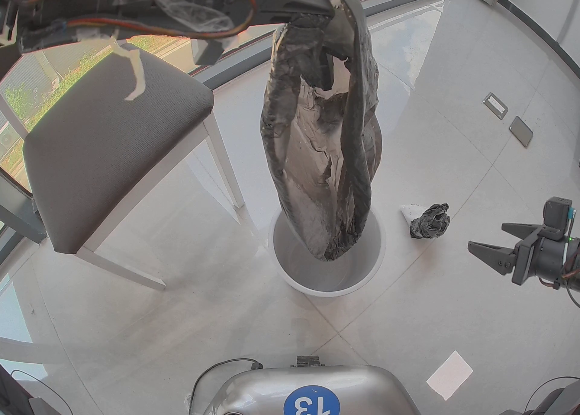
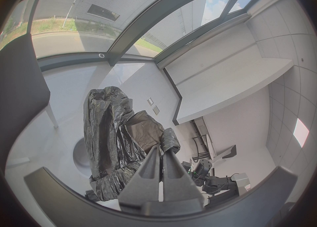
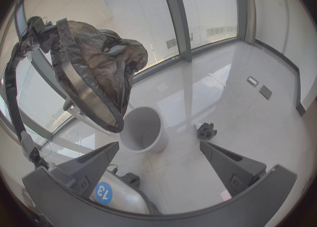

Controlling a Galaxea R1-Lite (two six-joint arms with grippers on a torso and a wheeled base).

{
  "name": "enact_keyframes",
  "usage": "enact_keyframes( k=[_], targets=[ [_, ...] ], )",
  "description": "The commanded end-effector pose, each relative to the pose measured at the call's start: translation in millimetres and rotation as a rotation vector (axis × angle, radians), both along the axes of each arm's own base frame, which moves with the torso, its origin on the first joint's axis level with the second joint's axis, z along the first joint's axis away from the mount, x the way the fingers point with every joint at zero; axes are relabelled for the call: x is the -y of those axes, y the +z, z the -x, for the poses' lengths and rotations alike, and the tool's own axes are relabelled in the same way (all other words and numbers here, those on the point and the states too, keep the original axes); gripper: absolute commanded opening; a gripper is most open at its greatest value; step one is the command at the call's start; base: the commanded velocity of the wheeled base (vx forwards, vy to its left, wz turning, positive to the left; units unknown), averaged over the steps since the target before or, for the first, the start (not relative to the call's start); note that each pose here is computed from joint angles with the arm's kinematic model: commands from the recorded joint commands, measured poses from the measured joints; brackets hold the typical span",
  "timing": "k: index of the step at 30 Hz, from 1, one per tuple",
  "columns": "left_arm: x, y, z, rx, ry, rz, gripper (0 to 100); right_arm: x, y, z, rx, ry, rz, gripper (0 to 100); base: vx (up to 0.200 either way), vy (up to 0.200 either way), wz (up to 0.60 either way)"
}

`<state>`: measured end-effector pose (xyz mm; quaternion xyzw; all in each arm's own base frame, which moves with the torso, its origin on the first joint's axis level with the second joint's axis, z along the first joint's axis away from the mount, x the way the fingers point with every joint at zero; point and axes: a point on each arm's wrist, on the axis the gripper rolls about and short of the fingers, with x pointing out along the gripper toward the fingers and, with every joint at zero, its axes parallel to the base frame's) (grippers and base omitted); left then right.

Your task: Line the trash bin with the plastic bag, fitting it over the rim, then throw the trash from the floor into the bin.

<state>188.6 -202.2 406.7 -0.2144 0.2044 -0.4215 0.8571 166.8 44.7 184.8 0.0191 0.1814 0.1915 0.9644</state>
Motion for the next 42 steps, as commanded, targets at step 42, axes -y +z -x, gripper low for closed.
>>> enact_keyframes(
  k=[42],
  targets=[
    [-8,-10,32,0.202,-0.054,-0.007,0,-75,-34,-28,-0.032,0.319,0.123,100,0.000,0.000,0.00]
  ],
)
